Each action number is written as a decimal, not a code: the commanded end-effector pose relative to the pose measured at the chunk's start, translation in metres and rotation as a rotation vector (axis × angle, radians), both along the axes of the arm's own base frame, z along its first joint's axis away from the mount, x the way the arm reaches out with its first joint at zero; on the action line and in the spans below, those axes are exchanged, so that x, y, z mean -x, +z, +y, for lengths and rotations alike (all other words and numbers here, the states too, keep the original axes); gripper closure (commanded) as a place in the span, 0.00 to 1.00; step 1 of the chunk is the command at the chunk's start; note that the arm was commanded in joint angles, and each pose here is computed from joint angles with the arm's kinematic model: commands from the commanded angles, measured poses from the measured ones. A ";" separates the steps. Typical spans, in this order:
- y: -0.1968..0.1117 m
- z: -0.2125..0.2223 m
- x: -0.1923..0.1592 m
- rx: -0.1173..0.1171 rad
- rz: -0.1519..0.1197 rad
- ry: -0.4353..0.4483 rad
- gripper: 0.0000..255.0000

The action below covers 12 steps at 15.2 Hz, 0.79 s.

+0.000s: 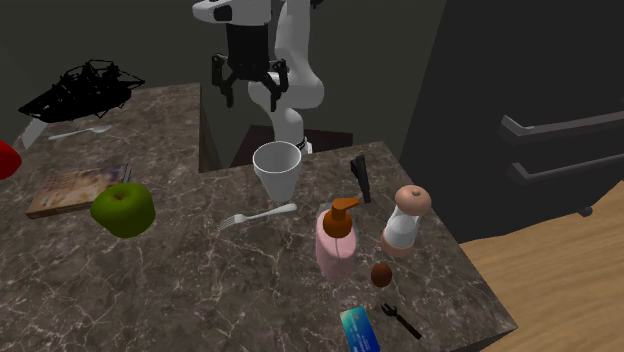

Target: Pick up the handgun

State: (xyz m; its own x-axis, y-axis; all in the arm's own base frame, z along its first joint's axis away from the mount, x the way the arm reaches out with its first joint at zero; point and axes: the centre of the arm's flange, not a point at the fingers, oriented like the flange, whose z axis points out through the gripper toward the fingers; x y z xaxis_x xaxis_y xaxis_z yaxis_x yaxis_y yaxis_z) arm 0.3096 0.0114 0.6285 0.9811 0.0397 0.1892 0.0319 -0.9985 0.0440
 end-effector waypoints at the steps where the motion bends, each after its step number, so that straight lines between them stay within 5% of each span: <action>1: 0.000 0.000 0.000 0.000 0.000 0.000 0.00; 12: -0.087 0.107 -0.003 -0.034 0.050 0.104 0.00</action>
